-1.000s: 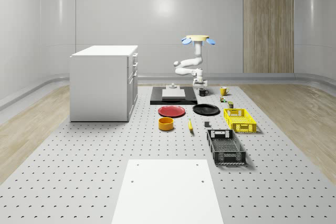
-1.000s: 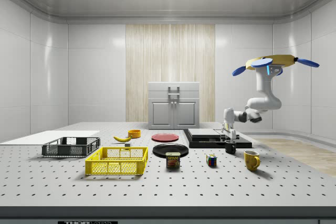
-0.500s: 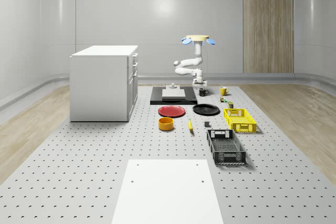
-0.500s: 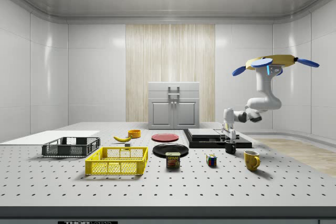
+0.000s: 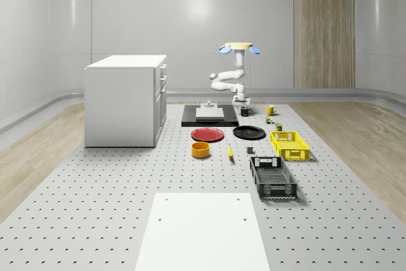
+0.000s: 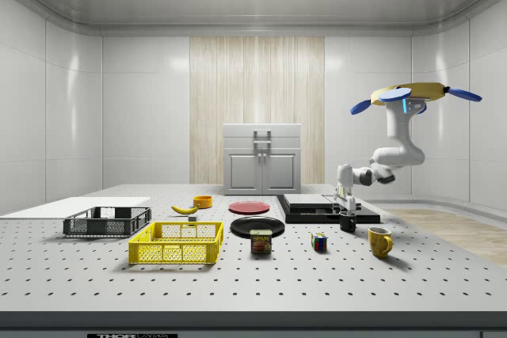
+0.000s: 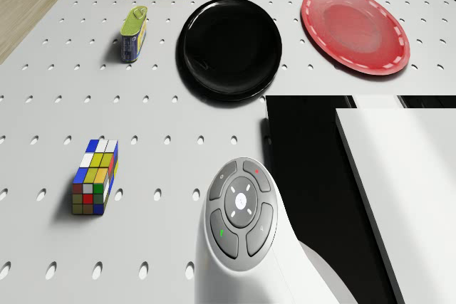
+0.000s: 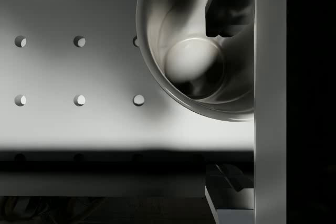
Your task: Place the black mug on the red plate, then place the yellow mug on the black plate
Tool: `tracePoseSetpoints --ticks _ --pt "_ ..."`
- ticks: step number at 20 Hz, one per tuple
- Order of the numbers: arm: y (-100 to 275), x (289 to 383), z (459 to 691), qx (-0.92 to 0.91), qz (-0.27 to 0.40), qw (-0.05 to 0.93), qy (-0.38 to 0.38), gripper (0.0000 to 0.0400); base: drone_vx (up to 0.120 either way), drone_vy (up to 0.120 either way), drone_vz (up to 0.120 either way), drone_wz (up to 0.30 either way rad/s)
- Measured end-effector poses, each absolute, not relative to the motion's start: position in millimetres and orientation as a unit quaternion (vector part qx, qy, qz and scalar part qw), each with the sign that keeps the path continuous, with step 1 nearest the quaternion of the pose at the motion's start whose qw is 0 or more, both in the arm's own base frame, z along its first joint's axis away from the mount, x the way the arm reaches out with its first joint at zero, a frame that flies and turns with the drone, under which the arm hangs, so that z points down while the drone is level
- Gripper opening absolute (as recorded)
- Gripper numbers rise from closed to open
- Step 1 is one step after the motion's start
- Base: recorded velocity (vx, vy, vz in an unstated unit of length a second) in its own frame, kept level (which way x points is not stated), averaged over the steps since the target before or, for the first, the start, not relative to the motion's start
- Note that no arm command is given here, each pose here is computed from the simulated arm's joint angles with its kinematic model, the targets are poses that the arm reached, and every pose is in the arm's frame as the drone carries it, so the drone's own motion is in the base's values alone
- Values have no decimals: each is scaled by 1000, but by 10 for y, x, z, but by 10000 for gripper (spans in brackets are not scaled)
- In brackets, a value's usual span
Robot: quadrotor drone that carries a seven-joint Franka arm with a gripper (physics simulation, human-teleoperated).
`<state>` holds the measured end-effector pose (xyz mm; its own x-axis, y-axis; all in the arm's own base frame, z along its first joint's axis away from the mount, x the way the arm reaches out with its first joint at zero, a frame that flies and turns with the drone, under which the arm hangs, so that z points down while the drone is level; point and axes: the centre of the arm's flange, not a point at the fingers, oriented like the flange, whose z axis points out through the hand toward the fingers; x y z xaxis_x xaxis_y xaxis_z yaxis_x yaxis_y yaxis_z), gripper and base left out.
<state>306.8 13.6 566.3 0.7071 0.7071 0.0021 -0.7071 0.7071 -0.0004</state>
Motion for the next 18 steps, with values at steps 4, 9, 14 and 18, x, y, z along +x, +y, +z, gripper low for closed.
tracePoseSetpoints --ticks 4,9,14,18 --pt "138 3068 5666 0 383 924 -1 175 0 0 0 0" --pt "140 3068 5667 0 383 924 -1 129 0 0 0 0" --pt "140 3067 5590 0 383 924 -1 115 0 0 0 0" --pt "140 3067 5442 0 383 924 -1 112 0 0 90 0"
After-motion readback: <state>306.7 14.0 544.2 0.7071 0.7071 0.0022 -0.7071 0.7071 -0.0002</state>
